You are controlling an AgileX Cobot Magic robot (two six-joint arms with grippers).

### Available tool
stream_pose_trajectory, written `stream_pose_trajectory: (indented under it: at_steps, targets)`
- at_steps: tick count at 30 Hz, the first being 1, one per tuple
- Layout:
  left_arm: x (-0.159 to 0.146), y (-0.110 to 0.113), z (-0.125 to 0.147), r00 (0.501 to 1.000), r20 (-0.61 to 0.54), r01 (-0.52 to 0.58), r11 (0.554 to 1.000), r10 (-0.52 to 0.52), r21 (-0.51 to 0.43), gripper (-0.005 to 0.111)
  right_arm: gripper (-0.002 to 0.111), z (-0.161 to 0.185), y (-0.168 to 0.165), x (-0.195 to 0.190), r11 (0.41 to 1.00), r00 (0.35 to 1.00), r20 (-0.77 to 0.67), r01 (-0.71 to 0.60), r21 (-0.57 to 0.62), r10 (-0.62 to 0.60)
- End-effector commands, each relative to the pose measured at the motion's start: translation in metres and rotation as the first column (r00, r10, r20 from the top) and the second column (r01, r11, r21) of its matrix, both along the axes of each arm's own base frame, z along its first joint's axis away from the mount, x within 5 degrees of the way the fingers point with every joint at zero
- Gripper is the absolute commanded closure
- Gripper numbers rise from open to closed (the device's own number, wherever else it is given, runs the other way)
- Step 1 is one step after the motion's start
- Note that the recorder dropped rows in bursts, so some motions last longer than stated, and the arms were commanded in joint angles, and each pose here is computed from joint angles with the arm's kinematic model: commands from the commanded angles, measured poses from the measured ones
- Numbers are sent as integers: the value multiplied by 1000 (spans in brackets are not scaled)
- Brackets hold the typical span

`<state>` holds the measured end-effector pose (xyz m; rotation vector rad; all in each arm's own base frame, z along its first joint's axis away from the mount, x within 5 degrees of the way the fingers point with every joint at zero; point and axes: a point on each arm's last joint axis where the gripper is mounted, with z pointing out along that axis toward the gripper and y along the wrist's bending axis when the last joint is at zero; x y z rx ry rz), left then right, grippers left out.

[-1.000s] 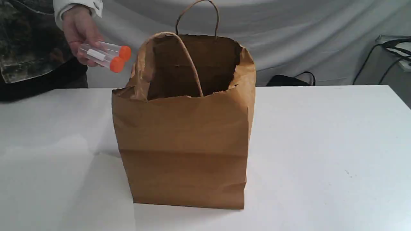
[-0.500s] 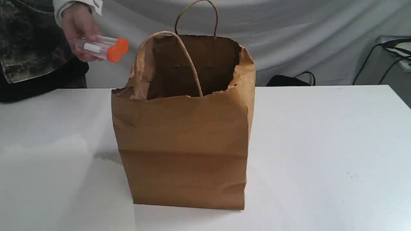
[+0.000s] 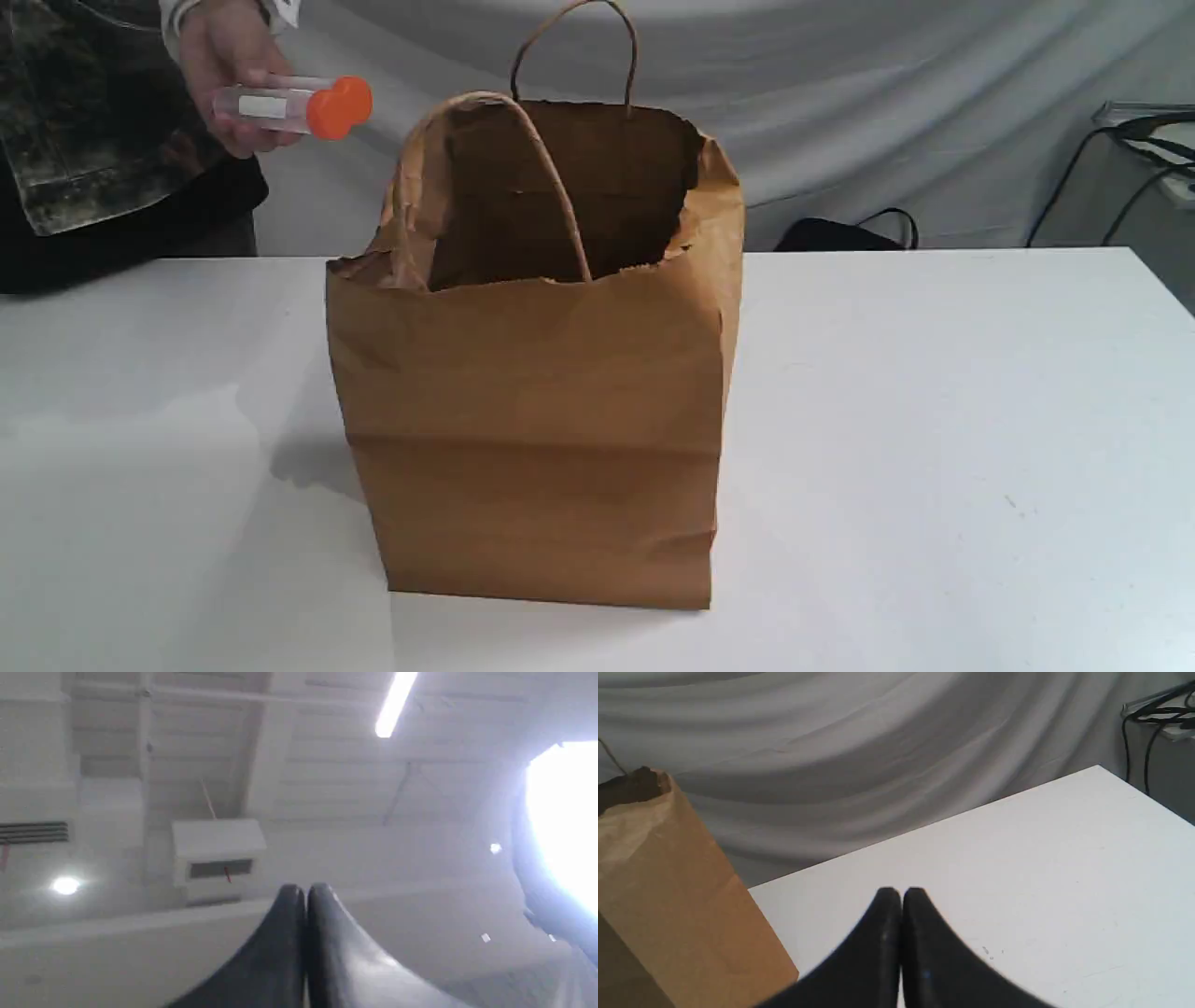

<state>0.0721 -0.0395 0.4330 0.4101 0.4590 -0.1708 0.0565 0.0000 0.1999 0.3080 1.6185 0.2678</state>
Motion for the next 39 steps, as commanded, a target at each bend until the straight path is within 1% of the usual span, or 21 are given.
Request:
stream_pose_trajectory:
  at_steps: [1,4,6,8,9,10,11,12,13,15,16,17,19,20,23,24,26,29,32,34,39]
  targets:
    - [66,-10,8,984,-174,-20,991,44,135,107,108,1,0,0,1000,1000,17,-2,-2,3]
    - [110,-11,16,956,-269,-69,979,120,191,107,108,1,0,0,1000,1000,17,-3,-9,3]
    - [142,-6,19,899,-401,-112,978,175,176,107,108,1,0,0,1000,1000,17,-3,-11,3]
    - [170,4,19,780,-596,-168,981,192,96,107,108,1,0,0,1000,1000,17,-3,-13,3]
    - [184,11,21,693,-699,-215,976,178,36,107,108,1,0,0,1000,1000,17,-3,-13,3]
    - [198,20,22,583,-794,-295,956,171,-10,107,108,1,0,0,1000,1000,17,-3,-13,3]
    - [205,25,22,518,-835,-352,936,186,-10,107,108,1,0,0,1000,1000,17,-3,-13,3]
    - [214,31,21,445,-868,-416,909,220,17,107,108,1,0,0,1000,1000,19,-2,-13,3]
    - [218,31,20,394,-885,-449,892,250,52,107,108,1,0,0,1000,1000,19,-2,-13,3]
    - [228,29,15,279,-899,-492,855,336,167,107,108,1,0,0,1000,1000,19,-2,-13,3]
    - [231,24,11,212,-896,-485,839,389,249,107,108,1,0,0,1000,1000,19,-3,-11,3]
    - [233,21,6,168,-896,-472,832,410,292,107,108,1,0,0,1000,1000,22,-2,-11,2]
    - [238,5,-3,92,-884,-356,844,459,401,107,108,1,0,0,1000,1000,22,-2,-11,2]
    - [238,-2,-5,79,-893,-311,862,444,401,107,108,1,0,0,1000,1000,22,-2,-11,2]
    - [239,-23,-9,41,-904,-104,901,426,420,107,108,1,0,0,1000,1000,22,-2,-11,2]
    - [238,-31,-10,-9,-927,-17,927,375,376,107,108,1,0,0,1000,1000,23,-2,-11,2]
    - [235,-41,-5,-50,-932,119,929,359,351,107,108,1,0,0,1000,1000,23,-2,-11,2]
    - [236,-51,-3,-98,-913,290,889,395,354,107,108,1,0,0,1000,1000,19,-3,-11,3]
    - [244,-56,0,-119,-902,350,868,414,352,107,108,1,0,0,1000,1000,19,-3,-11,3]
    - [253,-58,-3,-161,-886,390,853,435,348,107,108,1,0,0,1000,1000,19,-3,-11,3]
    - [287,-65,-18,-181,-879,399,850,440,343,107,108,1,0,0,1000,1000,19,-3,-11,3]
